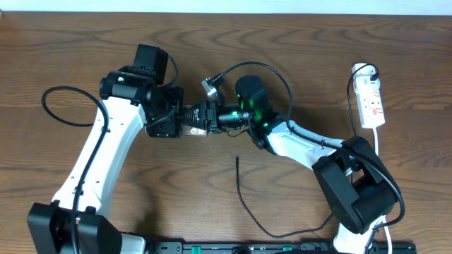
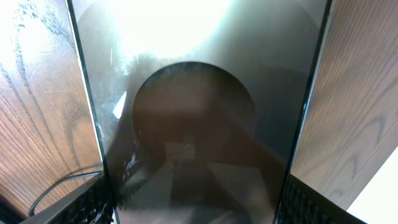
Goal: Plug charger to phone and switch on socket
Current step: 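Close the right gripper on the phone's bottom end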
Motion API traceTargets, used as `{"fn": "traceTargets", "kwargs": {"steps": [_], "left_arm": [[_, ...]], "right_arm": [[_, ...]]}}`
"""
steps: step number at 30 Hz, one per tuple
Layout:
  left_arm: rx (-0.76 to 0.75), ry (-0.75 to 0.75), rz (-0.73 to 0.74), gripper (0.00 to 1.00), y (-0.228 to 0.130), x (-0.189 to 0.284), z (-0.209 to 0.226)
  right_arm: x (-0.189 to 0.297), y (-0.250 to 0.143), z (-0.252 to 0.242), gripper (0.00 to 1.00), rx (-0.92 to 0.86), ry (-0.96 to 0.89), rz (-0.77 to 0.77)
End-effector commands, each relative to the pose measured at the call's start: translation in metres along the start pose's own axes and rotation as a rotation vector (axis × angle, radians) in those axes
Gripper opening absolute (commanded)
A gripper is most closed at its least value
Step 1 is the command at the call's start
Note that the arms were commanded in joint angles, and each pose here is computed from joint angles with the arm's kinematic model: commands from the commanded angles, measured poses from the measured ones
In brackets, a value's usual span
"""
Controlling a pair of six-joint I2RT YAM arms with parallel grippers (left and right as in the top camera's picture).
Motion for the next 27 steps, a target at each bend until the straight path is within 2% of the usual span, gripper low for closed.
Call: {"fn": "traceTargets", "kwargs": {"steps": [1, 3, 7, 11, 15, 18, 26, 27], "left_arm": [[0.007, -0.025, 0.001, 0.07, -0.0024, 0.0078, 0.0004], [0.007, -0.025, 0.000, 0.07, -0.0023, 0.0077, 0.0004], [0.007, -0.025, 0.001, 0.08, -0.0024, 0.0077, 0.0004], [0.007, -0.025, 0.001, 0.07, -0.0024, 0.0077, 0.0003], [0.007, -0.025, 0.000, 0.07, -0.0023, 0.0075, 0.0003], [0.007, -0.024, 0.001, 0.08, -0.0023, 0.0073, 0.0002], [0.007, -0.022, 0.000, 0.07, -0.0022, 0.0068, 0.0002], [0.007, -0.022, 0.000, 0.12, -0.0022, 0.0068, 0.0003]], "right_arm": [[-0.0048, -0.0004, -0.0009, 0.58, 0.014, 0.001, 0.005], [-0.0048, -0.0004, -0.0009, 0.49, 0.014, 0.000, 0.005], [-0.0048, -0.0004, -0.0009, 0.37, 0.013, 0.001, 0.005], [-0.0048, -0.0004, -0.0009, 0.17, 0.014, 0.001, 0.005], [-0.0048, -0.0004, -0.0009, 0.06, 0.013, 0.001, 0.005], [-0.0048, -0.0004, -0.0009, 0.01, 0.013, 0.001, 0.005], [-0.0048, -0.0004, -0.0009, 0.01, 0.013, 0.001, 0.006], [-0.0048, -0.0004, -0.0009, 0.01, 0.013, 0.001, 0.006]]}}
Point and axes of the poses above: each gripper's point midway between its finger pads, its own x axis back along the fingers, its own z axis along the line the jaws close on, y = z × x, the point moved 8 cm from there along x, back along the fingers, and after that the axes turned 5 degrees about x, right-handed, at the moved point
